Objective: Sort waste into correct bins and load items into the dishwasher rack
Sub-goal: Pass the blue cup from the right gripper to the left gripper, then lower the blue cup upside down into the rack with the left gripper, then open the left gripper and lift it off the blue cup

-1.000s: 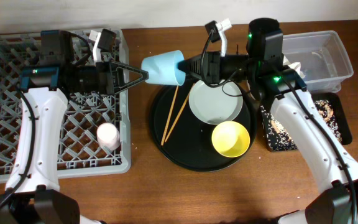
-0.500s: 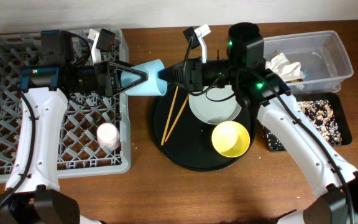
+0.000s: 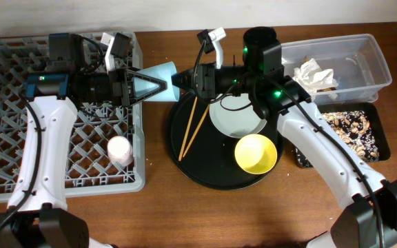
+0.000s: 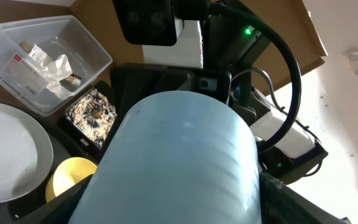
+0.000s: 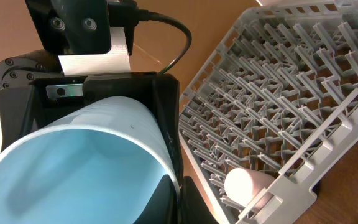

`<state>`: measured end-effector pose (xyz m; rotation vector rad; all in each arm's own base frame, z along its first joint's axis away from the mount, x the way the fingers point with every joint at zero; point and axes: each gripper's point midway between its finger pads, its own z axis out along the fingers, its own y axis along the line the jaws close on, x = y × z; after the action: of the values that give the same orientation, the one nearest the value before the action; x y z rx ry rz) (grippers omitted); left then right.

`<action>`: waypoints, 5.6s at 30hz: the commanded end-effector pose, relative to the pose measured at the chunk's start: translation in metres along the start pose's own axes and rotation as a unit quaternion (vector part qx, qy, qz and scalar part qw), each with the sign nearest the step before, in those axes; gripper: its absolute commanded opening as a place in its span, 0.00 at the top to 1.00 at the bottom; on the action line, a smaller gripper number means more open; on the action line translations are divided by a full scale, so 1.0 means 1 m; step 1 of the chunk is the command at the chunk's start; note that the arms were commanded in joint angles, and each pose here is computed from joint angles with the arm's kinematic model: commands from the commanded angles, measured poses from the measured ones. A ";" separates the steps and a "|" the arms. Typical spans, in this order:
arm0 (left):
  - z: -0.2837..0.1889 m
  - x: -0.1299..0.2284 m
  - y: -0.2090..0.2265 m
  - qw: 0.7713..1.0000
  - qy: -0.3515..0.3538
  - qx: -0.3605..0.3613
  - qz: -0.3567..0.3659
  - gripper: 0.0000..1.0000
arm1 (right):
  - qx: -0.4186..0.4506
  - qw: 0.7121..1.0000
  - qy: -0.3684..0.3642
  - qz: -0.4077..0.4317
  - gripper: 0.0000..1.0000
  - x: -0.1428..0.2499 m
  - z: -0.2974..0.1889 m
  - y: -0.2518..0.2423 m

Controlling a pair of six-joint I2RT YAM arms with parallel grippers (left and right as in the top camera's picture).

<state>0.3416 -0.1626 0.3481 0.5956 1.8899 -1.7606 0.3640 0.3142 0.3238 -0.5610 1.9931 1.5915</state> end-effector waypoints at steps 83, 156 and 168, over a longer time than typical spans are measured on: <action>-0.124 0.092 0.221 0.750 0.131 -0.608 -0.224 0.11 | 0.401 0.905 0.123 0.075 0.02 0.108 -0.052 -0.150; -0.108 0.089 0.211 0.715 0.194 -0.653 -0.160 0.14 | 0.408 0.901 0.127 0.078 0.01 0.111 -0.055 -0.151; -0.118 0.090 0.211 0.695 0.200 -0.673 -0.156 0.14 | 0.408 0.901 0.127 0.078 0.02 0.111 -0.055 -0.151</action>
<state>0.3965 -0.0378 0.1409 0.0137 2.9618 0.0093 0.3636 0.2297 0.1568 -0.2655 2.6742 0.6644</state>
